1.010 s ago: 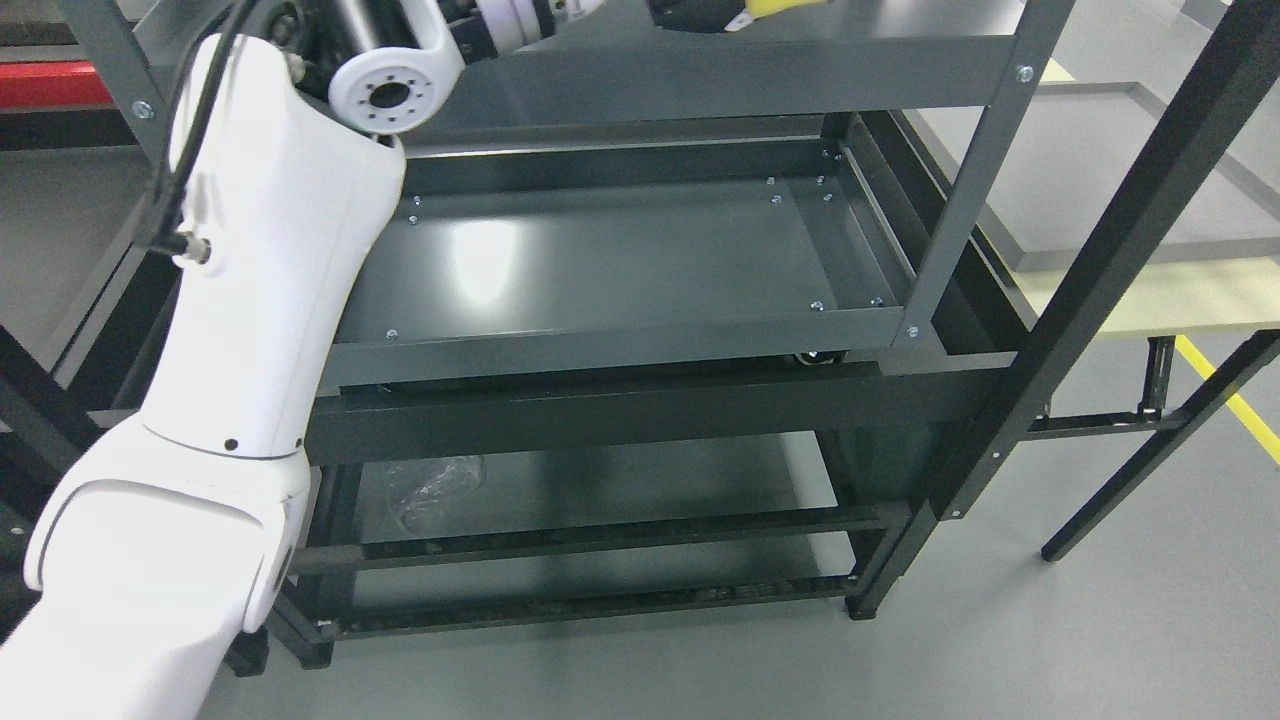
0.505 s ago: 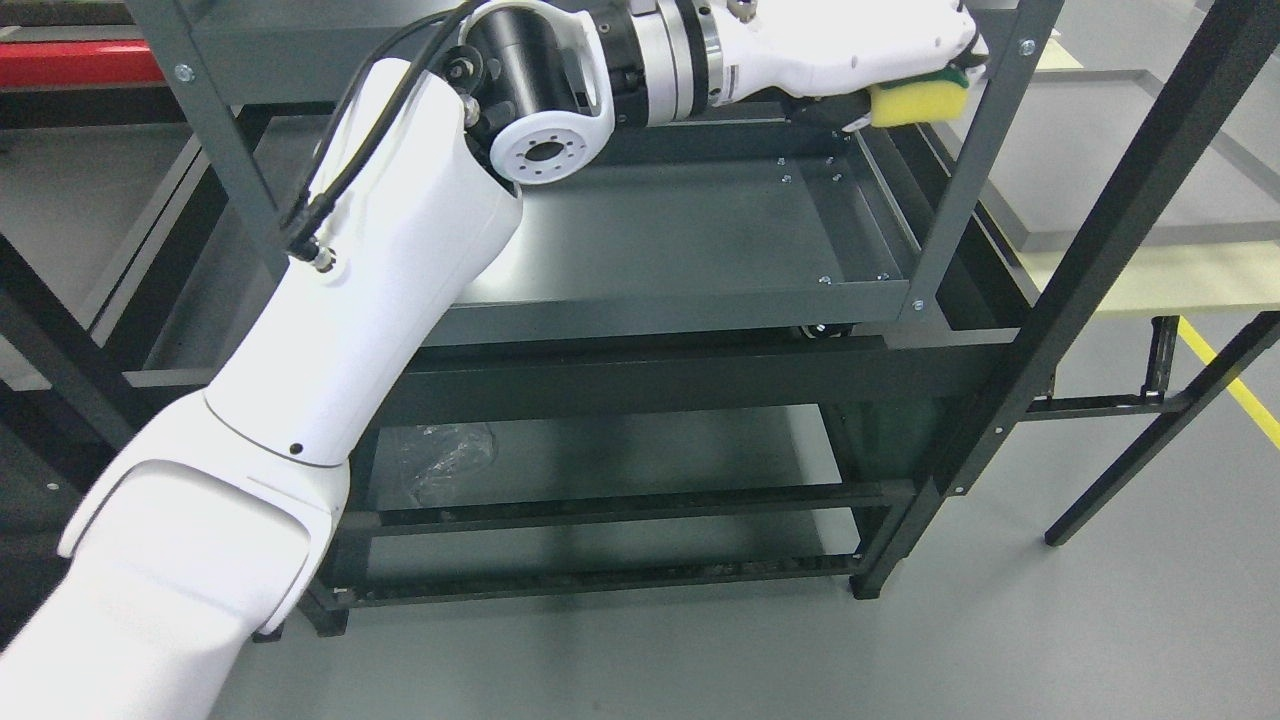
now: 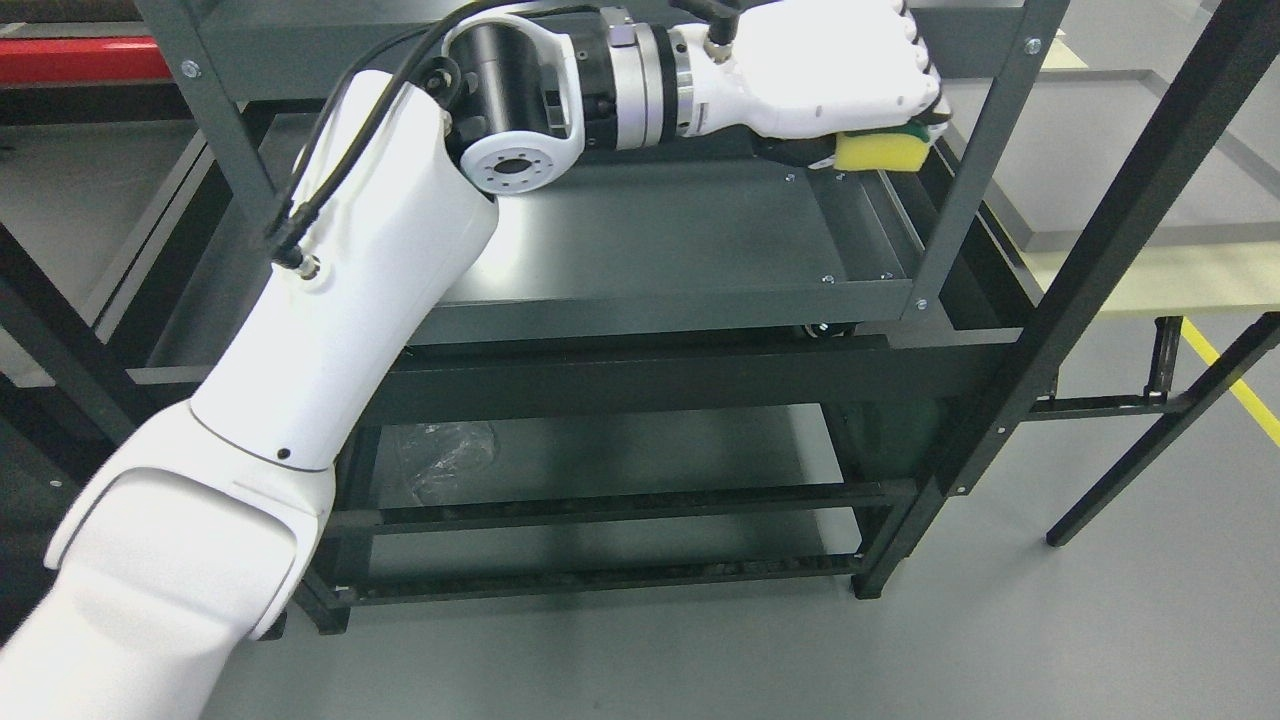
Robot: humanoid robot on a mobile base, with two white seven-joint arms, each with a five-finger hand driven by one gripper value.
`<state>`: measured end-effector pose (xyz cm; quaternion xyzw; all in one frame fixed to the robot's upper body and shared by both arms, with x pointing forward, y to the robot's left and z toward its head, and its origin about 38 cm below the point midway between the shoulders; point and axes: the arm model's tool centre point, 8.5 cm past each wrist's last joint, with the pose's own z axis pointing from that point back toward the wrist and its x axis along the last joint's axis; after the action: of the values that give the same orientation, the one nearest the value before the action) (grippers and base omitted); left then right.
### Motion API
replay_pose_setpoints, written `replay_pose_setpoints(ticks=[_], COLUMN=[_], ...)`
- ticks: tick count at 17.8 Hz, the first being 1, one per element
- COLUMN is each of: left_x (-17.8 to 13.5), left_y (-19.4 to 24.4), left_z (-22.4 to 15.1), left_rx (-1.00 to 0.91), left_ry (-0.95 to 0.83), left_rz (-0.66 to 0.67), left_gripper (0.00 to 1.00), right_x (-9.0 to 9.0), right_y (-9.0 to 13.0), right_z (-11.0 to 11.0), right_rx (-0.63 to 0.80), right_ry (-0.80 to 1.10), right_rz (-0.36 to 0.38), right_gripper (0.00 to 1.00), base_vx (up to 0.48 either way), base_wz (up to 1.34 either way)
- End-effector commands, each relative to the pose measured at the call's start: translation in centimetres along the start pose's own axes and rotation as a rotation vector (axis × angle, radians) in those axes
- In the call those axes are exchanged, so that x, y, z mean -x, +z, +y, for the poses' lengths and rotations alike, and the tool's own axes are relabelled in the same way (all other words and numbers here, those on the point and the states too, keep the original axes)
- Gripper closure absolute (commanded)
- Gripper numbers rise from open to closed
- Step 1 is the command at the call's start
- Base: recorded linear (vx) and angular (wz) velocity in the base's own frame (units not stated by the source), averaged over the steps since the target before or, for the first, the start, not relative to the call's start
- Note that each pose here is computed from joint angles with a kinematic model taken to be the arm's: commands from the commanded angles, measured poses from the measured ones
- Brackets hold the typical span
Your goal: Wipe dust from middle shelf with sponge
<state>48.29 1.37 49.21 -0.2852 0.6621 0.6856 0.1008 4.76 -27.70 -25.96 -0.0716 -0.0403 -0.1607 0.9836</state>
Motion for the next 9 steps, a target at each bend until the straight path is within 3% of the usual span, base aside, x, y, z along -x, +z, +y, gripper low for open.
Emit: replay_pose_setpoints(ticks=[1, 9], left_x=[4.9, 7.4], left_y=[8.8, 16.5], left_z=[-1.9, -0.9], left_rx=[-0.003, -0.019], left_ry=[0.046, 0.033], left_rz=[0.203, 0.361], left_gripper=[0.97, 0.97], right_x=[-0.2, -0.2], right_y=[-0.1, -0.1], right_z=[-1.0, -1.0], right_rx=[0.016, 0.016], right_ry=[0.003, 0.003], right_rz=[0.050, 0.050], right_gripper=[0.00, 0.00], base_vx=[0.016, 0.003], base_wz=[0.00, 0.00])
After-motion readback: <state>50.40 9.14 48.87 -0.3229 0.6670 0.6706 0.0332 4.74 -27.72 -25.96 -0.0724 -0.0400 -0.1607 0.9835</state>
